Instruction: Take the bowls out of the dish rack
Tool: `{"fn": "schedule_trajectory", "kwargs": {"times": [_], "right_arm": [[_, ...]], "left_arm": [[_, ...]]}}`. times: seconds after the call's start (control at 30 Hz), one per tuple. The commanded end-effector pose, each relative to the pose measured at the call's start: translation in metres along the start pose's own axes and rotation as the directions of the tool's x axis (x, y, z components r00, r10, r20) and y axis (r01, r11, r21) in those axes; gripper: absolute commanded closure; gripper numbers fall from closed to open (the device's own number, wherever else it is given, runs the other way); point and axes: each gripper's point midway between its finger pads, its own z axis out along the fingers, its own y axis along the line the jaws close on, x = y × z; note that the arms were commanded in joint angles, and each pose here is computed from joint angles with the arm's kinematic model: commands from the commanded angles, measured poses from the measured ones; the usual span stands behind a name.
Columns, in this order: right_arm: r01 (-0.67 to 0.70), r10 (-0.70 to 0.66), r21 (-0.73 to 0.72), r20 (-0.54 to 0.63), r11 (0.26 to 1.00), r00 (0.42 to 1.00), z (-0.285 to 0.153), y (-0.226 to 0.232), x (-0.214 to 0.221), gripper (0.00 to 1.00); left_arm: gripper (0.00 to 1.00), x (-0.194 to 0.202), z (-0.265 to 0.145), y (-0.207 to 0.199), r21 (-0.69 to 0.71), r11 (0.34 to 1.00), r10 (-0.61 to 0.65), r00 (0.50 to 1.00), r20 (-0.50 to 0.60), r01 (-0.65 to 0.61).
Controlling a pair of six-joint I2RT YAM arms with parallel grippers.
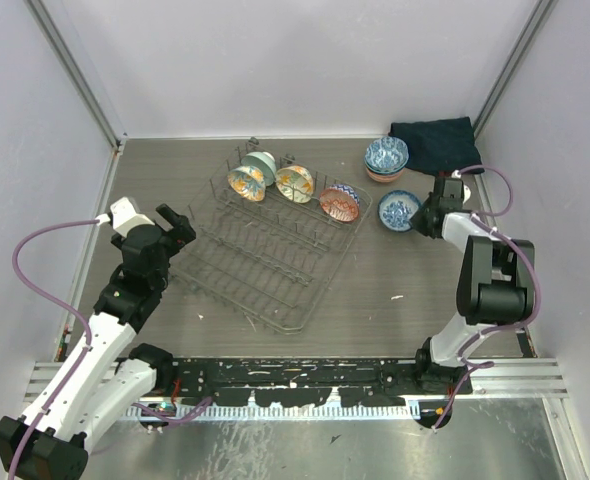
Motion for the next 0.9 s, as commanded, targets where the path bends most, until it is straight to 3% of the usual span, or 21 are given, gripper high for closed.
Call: {"fn": "schedule_trajectory", "kwargs": {"times": [0.0,0.53,0.7,0.87], "right_arm": [[-0.034,0.043,-0.094,0.096,0.995,0.994,-0.001,0.031,-0.045,0.98],[-0.041,0.047,-0.123,0.051,0.992,0.998,0.006,0.037,-0.041,0.7],[-0.038,0.046,-0.119,0.066,0.992,0.997,-0.001,0.035,-0.043,0.52],[-0.04,0.05,-0.112,0.091,0.993,0.995,-0.009,0.033,-0.046,0.41]], "left_arm": [[0.02,-0.012,-0.001,-0.006,0.018,1.0,-0.019,0.999,0.039,0.019],[0.02,-0.012,-0.001,-0.005,0.016,1.0,-0.019,0.999,0.039,0.018],[0.02,-0.012,-0.001,-0.006,0.017,1.0,-0.02,0.999,0.04,0.019],[0.02,-0.012,-0.001,-0.005,0.016,1.0,-0.02,0.999,0.039,0.02]]}}
